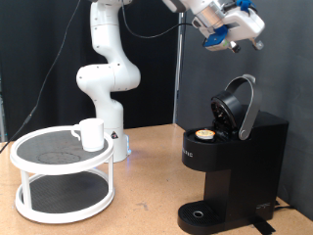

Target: Make a cup of coffee with the keurig machine

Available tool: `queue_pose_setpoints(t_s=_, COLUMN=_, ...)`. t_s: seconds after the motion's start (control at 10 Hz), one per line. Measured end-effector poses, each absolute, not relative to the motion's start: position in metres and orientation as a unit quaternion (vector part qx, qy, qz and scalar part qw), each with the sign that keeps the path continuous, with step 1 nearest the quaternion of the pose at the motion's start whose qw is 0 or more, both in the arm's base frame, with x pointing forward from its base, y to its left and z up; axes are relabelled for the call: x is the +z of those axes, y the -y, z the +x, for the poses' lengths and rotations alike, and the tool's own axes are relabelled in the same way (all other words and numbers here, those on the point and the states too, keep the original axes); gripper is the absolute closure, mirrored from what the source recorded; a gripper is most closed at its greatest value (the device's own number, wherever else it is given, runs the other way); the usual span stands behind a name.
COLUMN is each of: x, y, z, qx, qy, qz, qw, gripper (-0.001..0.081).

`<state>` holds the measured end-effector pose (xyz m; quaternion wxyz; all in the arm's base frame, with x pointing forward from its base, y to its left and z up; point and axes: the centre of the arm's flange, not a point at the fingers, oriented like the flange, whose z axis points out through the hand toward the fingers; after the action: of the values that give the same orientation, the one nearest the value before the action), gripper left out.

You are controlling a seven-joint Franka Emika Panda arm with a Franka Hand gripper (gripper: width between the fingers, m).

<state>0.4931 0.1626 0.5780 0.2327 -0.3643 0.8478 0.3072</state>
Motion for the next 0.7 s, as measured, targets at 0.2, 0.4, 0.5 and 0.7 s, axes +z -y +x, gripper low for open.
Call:
queue_pose_setpoints(t_s=0.2, x=0.575, y=-0.179, z=0.494, qx=0.305, qy=-0.846, qz=-0.376, qw=0.223, gripper=0.0072)
queue_pose_setpoints(t_s=0.4, x=0.57, y=-0.188, z=0.495, qx=0.304, qy=-0.849, qz=-0.377, qw=0.213, gripper=0.0072)
queue_pose_setpoints(t_s=0.5, x=0.567, y=-0.19, z=0.497, qx=0.299, qy=-0.853, qz=-0.374, qw=0.207, gripper=0.0072)
queue_pose_setpoints(t_s=0.7, x=0.557, y=-0.193, z=0.5, qx=0.286, qy=-0.861, qz=-0.375, qw=0.191, gripper=0.0072)
